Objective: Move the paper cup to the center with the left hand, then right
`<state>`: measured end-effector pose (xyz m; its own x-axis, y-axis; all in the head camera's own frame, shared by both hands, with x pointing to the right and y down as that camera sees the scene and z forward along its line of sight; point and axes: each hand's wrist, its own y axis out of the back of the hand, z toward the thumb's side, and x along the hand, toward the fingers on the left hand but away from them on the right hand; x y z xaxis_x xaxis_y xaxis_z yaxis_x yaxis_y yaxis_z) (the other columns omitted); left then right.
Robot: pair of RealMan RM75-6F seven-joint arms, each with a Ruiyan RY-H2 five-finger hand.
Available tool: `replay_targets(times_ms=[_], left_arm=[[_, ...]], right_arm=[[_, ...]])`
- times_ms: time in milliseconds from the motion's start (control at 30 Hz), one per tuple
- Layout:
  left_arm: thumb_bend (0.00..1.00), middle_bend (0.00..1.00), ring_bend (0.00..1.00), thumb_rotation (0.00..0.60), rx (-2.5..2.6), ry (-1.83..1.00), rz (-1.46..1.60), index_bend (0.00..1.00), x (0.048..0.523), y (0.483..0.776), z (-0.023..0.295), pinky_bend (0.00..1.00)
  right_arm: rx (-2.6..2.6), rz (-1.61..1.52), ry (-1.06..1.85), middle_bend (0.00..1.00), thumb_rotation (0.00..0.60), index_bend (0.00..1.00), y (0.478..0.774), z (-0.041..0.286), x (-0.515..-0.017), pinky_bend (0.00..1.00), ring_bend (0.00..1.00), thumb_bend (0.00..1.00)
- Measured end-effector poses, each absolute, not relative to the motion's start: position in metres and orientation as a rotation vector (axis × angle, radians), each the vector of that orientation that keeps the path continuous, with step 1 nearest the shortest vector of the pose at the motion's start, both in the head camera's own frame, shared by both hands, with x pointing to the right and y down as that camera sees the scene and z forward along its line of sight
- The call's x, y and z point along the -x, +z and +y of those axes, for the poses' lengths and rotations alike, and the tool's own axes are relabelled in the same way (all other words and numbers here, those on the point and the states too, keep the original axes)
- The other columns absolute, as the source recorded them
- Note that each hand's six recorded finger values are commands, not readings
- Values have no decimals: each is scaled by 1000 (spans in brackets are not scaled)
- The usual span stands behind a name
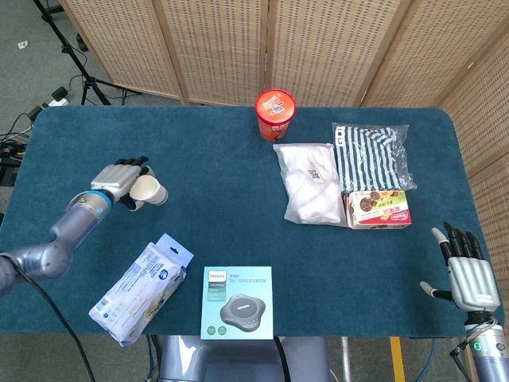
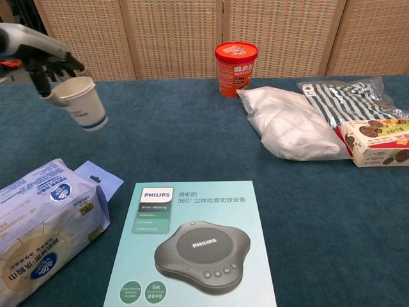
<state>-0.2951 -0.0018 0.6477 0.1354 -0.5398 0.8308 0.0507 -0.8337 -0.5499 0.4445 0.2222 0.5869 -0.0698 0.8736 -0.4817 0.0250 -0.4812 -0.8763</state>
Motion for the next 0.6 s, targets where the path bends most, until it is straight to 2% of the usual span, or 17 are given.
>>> replay_targets(times_ms=[233,600], left_arm=[[374,0,0,600,1972,-1656,385,328,230,653,-6,0],[361,0,0,600,1992,-1485,223,329,126,660,10,0]], right_arm=[[1541,-1004,1640,0,600,69,589,219,-449,0,0,55],[1557,-1040,1654,0,600,69,590,217,-458,0,0,53]])
